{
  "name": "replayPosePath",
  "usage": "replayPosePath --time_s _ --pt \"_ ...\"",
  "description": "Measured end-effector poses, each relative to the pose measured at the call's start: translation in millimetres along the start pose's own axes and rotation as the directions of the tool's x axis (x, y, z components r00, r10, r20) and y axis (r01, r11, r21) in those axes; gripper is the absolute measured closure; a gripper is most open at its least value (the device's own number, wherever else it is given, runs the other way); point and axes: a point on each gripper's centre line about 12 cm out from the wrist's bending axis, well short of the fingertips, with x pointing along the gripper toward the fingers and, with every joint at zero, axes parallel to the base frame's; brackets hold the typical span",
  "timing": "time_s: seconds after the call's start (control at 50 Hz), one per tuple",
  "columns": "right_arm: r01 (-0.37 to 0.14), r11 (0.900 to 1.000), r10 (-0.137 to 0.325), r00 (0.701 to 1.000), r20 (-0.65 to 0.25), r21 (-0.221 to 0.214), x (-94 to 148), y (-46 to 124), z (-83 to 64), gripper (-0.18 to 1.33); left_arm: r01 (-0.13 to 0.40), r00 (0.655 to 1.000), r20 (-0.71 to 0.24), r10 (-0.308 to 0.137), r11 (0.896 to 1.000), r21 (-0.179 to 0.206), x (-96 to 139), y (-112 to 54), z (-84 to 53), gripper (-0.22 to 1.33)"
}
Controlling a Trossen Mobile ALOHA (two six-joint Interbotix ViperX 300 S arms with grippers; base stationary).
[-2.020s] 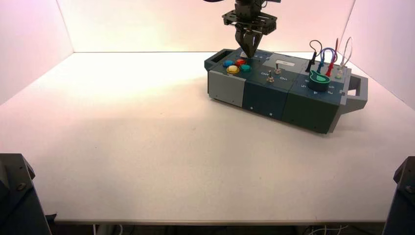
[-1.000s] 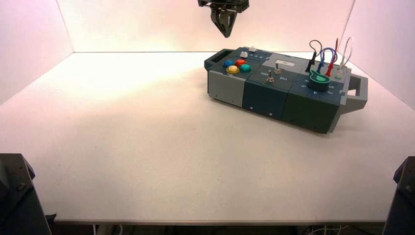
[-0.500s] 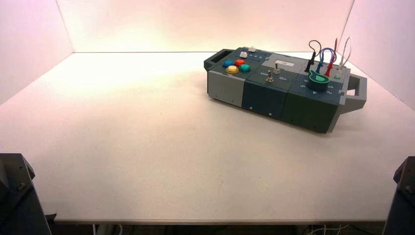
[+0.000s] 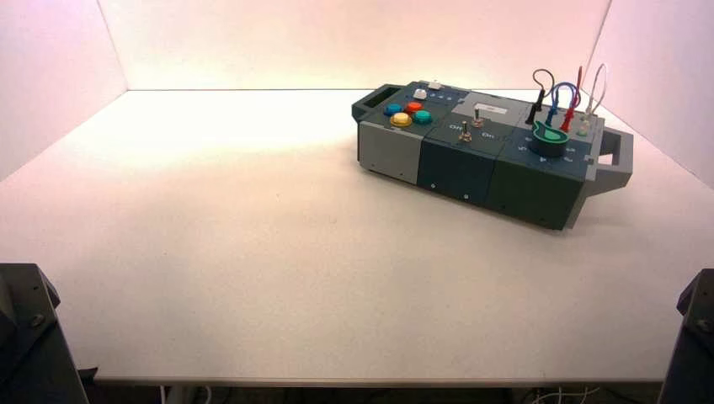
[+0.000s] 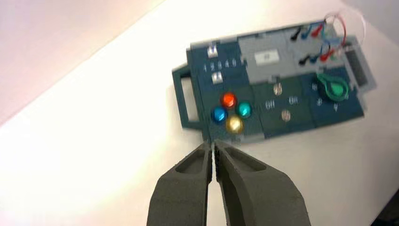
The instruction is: Move the bottom slider to position 2.
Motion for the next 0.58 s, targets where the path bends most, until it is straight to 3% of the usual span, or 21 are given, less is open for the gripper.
replayPosePath --time_s 0.18,0.34,0.58 --pt "-0.001 1.0 0.001 1.0 -0.006 -0.002 1 0.2 -0.4 0.24 0.003 0.999 -0.046 -0.004 1.0 -0.011 6 -4.7 -35.1 1.05" --pt "-0.004 1.0 0.004 1.0 -0.008 -0.004 1 0.7 -0.5 0.24 0.011 0.995 -0.103 -0.013 1.0 -0.019 16 -6.9 -56.7 1.0" --pt "-0.005 1.0 0.005 1.0 -0.008 -0.005 1 0.9 -0.5 0.24 0.009 0.994 -0.109 -0.011 1.0 -0.02 21 -7.6 -64.4 1.0"
